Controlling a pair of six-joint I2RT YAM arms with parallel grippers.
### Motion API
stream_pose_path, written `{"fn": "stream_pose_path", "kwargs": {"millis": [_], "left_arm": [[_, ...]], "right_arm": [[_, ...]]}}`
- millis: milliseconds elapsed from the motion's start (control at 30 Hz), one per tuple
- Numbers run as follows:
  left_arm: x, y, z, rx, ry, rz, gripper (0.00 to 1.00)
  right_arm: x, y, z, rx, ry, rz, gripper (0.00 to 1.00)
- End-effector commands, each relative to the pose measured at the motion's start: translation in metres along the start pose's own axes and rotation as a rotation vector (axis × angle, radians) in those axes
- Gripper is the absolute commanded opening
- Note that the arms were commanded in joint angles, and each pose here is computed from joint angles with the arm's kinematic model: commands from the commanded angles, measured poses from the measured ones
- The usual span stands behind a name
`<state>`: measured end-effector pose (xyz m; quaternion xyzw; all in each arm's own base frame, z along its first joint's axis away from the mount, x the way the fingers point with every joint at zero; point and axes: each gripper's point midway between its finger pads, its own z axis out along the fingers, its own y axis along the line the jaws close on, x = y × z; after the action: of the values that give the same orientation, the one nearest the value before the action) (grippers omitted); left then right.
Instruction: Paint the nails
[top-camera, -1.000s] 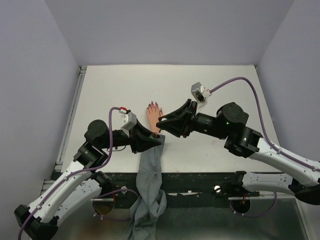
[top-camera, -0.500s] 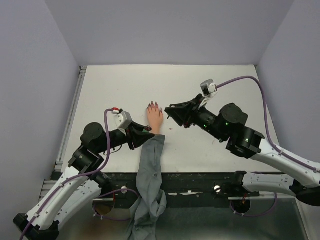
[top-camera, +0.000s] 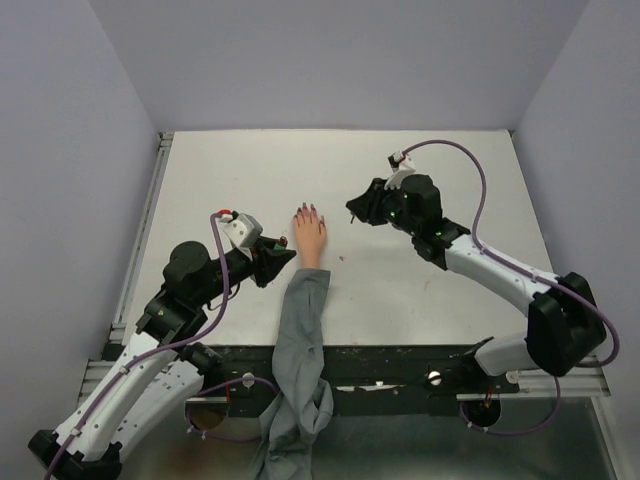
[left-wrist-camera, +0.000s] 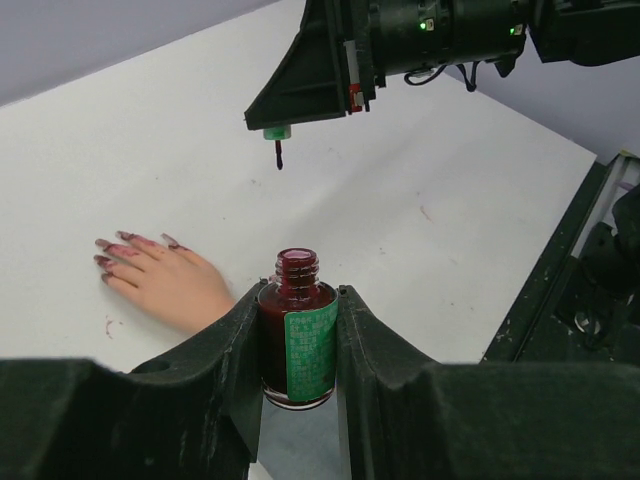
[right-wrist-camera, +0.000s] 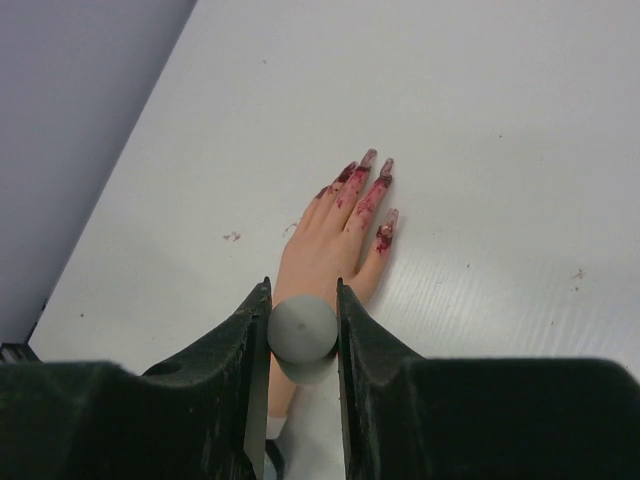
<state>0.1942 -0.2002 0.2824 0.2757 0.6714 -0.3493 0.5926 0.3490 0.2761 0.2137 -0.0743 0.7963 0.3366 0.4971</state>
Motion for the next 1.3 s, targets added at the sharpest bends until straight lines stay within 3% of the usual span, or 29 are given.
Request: {"fn": "stream_pose_path", "kwargs": {"millis": [0,267,567,1267], "left_arm": [[-0.007,0.018,0.000,-0.088,-0.011,0.056,0.00],[-0.001,0.026,0.007,-0.109,0.019,0.080,0.00],[0.005,0.028,0.014,-0.099,0.046,0.076,0.00],[0.008,0.028,0.016,-0.092,0.057,0.074,0.00]], "right_arm": [[-0.003,-0.002,0.032,-0.117,-0.039,0.009,0.01],[0.033,-0.028,0.092,-0.154,0.011,0.020,0.01],[0.050,-0.050,0.122,-0.133,-0.042,0.041,0.01],[0.061,-0.070,0.156,-0.105,-0.099,0.078,0.01]]}}
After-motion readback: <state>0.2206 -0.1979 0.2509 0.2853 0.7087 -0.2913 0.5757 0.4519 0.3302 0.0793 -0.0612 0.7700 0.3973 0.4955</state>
